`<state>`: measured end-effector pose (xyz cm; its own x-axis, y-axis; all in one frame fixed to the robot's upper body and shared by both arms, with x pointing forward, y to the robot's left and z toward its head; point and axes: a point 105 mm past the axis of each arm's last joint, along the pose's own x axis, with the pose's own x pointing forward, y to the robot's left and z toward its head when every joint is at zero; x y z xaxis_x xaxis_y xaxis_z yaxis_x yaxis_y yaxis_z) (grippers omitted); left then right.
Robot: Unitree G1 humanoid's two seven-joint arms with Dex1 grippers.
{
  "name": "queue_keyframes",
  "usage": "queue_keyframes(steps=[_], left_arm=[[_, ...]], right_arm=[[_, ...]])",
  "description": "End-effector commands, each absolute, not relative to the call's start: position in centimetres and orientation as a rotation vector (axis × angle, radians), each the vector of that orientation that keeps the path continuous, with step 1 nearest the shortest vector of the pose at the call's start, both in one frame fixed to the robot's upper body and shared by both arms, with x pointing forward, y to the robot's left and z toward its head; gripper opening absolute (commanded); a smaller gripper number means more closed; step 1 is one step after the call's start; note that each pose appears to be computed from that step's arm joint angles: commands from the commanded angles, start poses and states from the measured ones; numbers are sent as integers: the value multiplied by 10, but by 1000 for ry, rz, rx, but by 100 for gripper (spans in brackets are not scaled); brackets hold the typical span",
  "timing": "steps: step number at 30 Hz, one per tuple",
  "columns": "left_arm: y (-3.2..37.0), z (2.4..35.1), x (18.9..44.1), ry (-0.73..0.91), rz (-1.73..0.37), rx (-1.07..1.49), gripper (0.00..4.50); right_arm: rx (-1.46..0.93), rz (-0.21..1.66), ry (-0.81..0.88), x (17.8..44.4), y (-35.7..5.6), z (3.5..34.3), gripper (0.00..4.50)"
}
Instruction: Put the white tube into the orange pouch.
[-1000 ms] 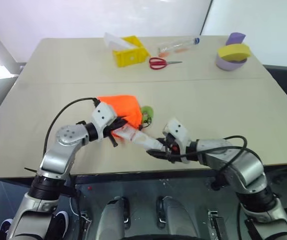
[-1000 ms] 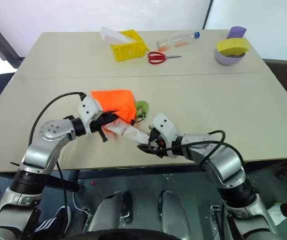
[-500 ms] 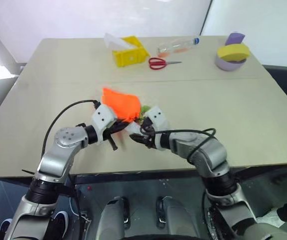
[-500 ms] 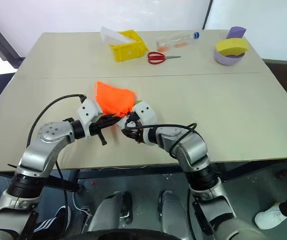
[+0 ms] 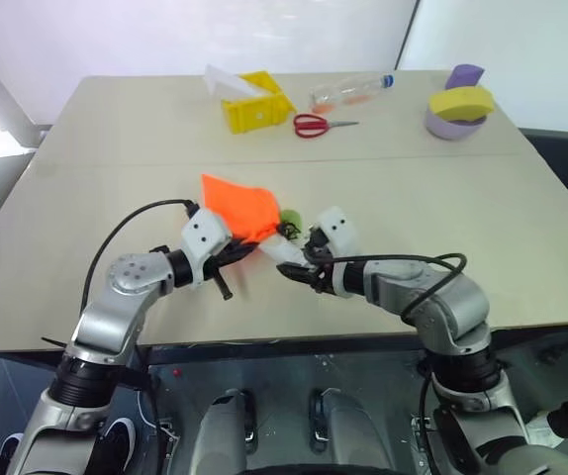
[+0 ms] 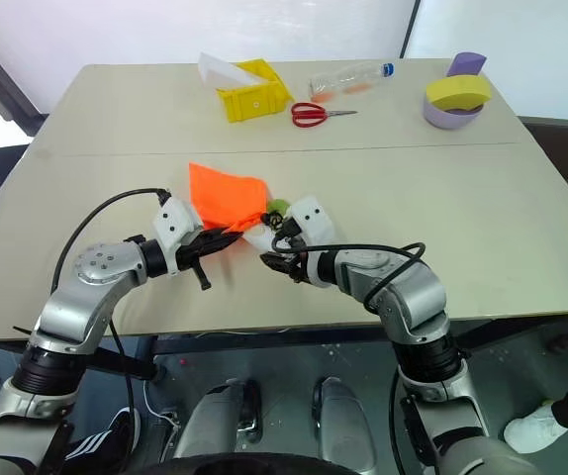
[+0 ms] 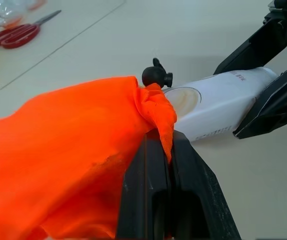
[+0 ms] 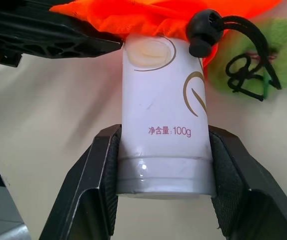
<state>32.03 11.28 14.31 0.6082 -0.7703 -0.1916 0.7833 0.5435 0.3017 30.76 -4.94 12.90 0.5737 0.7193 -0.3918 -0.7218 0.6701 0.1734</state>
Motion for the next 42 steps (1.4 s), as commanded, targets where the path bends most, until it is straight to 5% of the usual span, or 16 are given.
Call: queue_keyframes(steps=[1, 10, 17, 28, 42], left_arm=[[112, 153, 322, -1, -925, 383, 0], [96, 158, 316, -13, -961, 313, 0], [98, 156, 310, 13, -960, 274, 0], [93, 154, 311, 19, -969, 265, 0], [91, 155, 309, 9, -969, 231, 0]], right_arm=[[45, 871, 355, 306, -42, 158, 184], [-69, 826, 394, 316, -9, 130, 184], [161, 749, 388, 336, 0, 149, 184], [207, 802, 432, 334, 22, 146, 184], [20, 778, 341, 350, 28, 140, 184]])
